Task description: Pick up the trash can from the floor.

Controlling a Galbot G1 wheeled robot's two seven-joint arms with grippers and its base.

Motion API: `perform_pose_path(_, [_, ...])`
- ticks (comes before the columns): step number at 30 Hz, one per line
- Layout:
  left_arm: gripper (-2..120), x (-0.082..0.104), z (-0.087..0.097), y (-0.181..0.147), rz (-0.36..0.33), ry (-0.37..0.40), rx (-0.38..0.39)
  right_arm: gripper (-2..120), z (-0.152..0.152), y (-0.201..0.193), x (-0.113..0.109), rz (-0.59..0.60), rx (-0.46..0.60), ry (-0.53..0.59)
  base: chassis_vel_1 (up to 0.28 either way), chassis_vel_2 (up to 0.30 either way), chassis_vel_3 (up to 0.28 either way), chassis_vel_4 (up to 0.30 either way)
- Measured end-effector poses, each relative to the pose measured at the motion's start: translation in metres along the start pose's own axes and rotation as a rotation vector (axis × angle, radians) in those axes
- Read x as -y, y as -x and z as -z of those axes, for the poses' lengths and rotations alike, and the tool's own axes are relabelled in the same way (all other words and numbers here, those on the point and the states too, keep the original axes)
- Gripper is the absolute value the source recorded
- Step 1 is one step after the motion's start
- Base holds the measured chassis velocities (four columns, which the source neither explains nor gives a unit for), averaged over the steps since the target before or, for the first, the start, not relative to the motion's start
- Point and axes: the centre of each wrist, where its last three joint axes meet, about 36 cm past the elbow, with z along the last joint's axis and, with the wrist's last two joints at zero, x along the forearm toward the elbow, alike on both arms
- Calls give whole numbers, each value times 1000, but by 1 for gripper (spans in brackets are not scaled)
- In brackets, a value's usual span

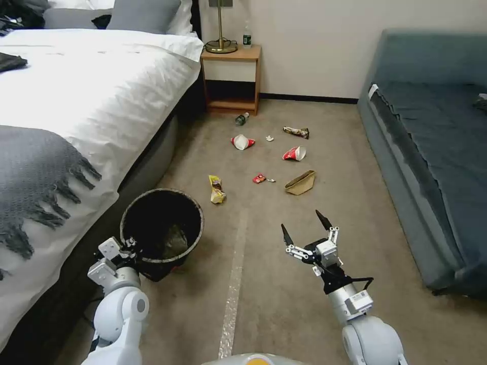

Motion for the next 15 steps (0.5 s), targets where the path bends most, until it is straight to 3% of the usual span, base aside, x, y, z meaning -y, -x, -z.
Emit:
perform_pose_path(5, [3,10,20,-26,-52,35,62,100,1,2,0,-6,5,2,0,0,0,0])
perform_pose_path(15, [3,9,19,-38,-82,91,96,100,2,4,0,-13,9,7,0,0,0,0])
